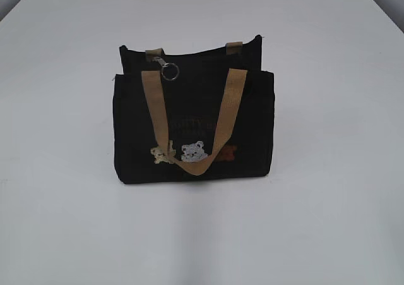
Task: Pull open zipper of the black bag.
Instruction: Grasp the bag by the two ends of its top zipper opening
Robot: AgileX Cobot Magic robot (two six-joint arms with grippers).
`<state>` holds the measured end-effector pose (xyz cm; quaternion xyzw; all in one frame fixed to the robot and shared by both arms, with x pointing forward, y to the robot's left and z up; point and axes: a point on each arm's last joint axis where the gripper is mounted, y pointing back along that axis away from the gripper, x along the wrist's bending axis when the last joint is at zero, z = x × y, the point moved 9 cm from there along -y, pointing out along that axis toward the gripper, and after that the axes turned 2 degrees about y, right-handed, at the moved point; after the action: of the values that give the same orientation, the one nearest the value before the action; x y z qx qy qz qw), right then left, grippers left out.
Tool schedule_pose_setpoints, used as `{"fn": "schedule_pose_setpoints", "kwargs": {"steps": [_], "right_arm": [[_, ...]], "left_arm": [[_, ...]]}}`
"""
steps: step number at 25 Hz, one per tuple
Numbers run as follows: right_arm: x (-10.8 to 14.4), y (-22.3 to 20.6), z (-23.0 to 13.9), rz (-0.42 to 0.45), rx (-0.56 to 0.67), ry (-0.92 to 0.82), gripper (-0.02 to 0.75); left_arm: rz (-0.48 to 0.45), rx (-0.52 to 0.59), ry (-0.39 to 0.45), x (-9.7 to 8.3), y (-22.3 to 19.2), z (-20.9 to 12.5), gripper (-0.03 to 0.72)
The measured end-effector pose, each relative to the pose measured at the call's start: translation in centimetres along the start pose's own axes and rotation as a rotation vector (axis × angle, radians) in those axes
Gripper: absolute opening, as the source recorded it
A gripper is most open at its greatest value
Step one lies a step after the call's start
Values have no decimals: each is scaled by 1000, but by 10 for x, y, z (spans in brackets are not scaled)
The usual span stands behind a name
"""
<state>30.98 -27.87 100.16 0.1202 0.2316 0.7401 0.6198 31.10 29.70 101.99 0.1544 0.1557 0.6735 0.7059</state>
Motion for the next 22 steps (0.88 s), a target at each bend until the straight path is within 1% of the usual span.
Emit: {"fn": "schedule_pose_setpoints", "kwargs": {"steps": [19,22], "right_arm": [[0,0,0,0,0,0,344],[0,0,0,0,0,0,344]], "left_arm": [[0,0,0,0,0,0,192],[-15,1,-2,-3,0,0,194]]}}
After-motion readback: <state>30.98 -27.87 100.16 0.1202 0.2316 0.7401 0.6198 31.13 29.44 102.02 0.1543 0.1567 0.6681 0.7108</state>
